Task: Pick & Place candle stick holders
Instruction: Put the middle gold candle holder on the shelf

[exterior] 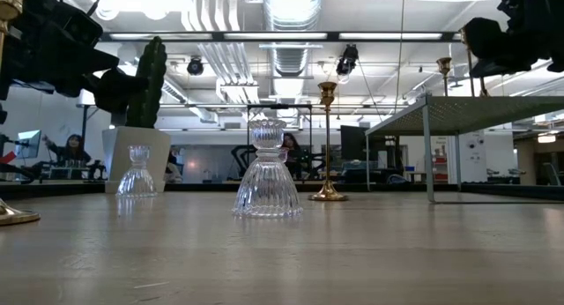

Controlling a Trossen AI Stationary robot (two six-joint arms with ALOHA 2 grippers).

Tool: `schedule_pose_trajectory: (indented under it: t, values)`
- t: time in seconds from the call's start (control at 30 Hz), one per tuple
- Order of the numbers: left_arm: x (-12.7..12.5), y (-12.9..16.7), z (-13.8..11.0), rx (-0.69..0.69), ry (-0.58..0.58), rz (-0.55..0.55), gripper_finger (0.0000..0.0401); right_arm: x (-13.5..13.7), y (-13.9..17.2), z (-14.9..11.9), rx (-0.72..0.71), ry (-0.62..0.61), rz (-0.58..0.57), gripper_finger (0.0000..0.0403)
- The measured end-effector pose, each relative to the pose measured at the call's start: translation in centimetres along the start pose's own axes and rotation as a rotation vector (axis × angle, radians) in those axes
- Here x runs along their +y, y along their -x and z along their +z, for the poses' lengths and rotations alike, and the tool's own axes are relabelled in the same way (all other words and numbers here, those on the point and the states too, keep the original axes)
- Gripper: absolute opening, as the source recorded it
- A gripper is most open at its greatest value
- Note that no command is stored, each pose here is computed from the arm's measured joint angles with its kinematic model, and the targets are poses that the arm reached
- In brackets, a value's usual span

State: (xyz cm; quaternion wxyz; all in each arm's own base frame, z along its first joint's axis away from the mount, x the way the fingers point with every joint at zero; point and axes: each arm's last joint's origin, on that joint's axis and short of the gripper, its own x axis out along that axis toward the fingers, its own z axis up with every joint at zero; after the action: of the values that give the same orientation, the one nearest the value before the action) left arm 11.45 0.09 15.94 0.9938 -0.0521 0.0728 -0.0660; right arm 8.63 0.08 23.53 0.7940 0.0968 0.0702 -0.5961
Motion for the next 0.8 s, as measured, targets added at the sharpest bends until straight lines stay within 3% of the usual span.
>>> schedule_pose_trajectory:
  t: [0.8]
  values:
    - [0.00, 0.00, 0.00, 0.000, 0.000, 0.000, 0.0294, -0.46, -1.04, 0.08, 0.039, 0.004, -0.140, 0.0011]
